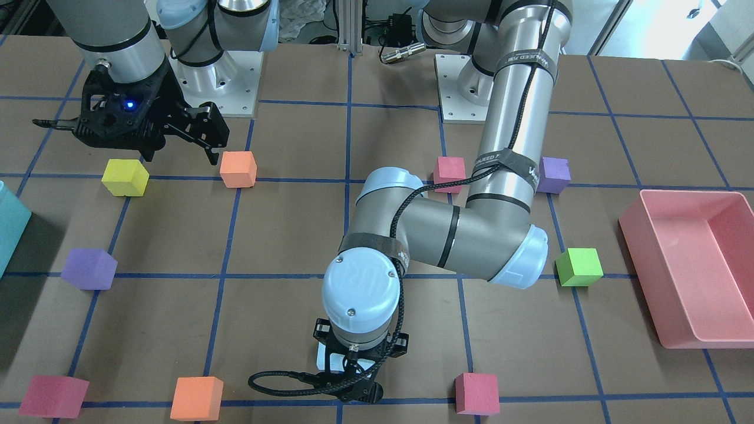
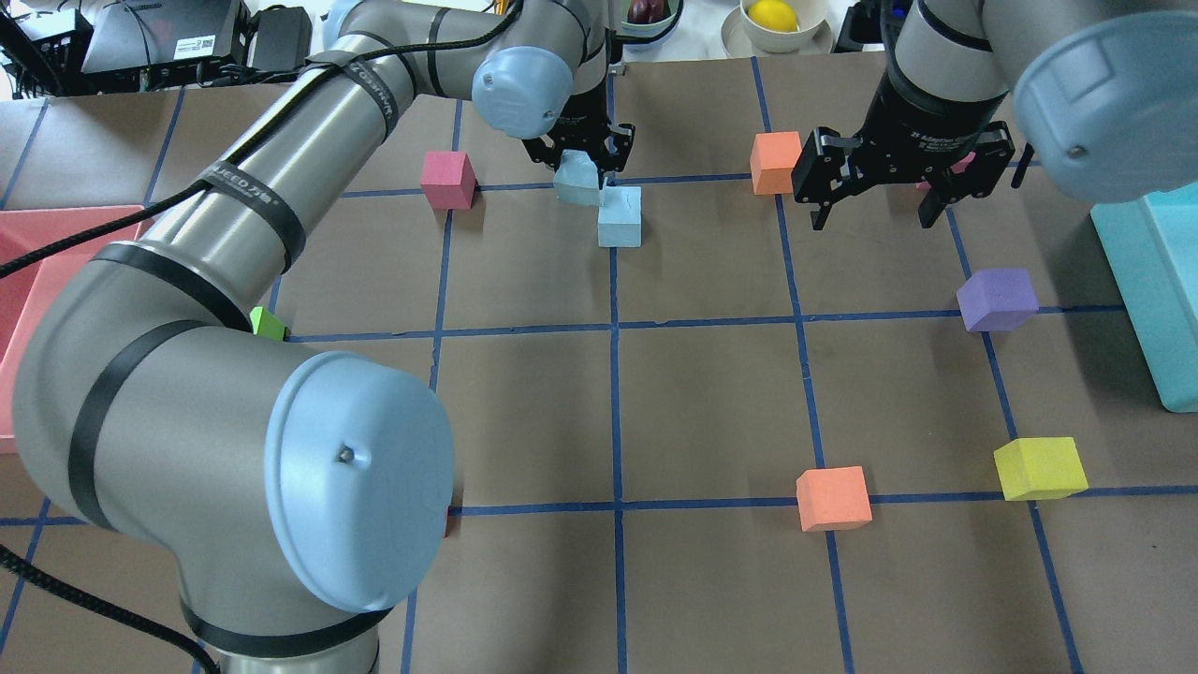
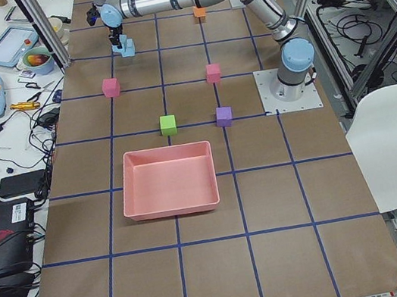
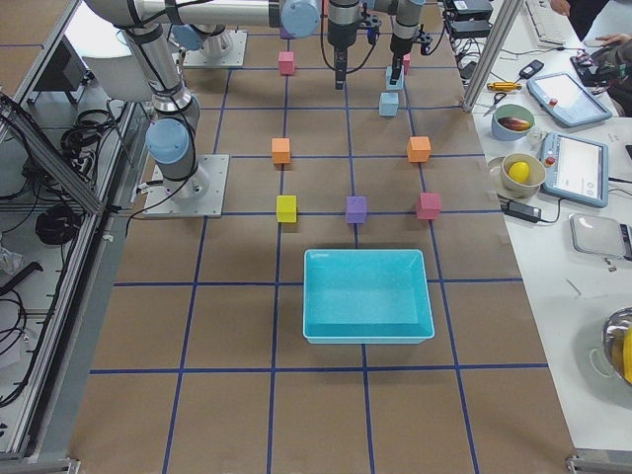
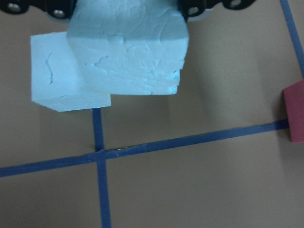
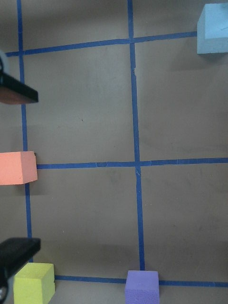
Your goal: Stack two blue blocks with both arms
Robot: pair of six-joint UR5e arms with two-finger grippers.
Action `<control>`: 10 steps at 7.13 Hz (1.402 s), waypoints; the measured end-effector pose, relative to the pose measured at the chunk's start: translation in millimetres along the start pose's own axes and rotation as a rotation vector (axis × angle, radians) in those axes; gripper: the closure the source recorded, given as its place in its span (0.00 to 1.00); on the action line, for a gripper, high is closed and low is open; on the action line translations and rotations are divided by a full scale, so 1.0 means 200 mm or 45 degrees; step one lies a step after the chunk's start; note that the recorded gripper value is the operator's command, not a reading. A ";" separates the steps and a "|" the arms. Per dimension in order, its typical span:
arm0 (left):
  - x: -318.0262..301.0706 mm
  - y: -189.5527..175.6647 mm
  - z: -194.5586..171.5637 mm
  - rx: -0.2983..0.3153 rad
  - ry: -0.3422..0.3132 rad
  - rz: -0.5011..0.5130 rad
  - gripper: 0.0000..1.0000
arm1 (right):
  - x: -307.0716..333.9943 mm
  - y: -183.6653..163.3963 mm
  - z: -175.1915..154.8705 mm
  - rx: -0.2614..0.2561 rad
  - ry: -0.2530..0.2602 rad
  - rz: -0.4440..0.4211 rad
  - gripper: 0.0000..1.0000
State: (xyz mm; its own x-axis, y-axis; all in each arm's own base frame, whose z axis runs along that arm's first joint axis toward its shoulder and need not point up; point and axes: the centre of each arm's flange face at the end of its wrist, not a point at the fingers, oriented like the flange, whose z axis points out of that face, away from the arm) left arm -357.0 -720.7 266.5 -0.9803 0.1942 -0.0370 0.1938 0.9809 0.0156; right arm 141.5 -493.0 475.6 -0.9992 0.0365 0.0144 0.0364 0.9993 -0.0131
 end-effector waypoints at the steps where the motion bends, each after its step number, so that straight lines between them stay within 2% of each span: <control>1: 0.05 -0.01 0.01 -0.017 -0.018 0.013 0.53 | 0.01 0.00 0.00 -0.001 0.002 0.007 0.00; 4: 0.12 -0.04 0.05 -0.056 0.010 -0.019 0.53 | 0.03 0.00 0.00 -0.012 0.010 0.014 0.00; 8: 0.16 -0.04 0.02 -0.114 0.005 -0.040 0.53 | 0.03 0.00 0.00 -0.018 0.007 0.015 0.00; 10: 0.17 -0.05 0.02 -0.127 0.019 -0.088 0.53 | 0.03 0.00 0.00 -0.019 0.007 0.013 0.00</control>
State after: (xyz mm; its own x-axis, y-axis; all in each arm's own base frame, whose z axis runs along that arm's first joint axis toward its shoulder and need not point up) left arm -391.6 -724.2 260.7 -0.9918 0.1250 -0.0269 0.1212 0.9861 0.1132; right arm 135.7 -492.4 474.9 -0.9987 0.0470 0.0201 0.0470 0.9989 0.0013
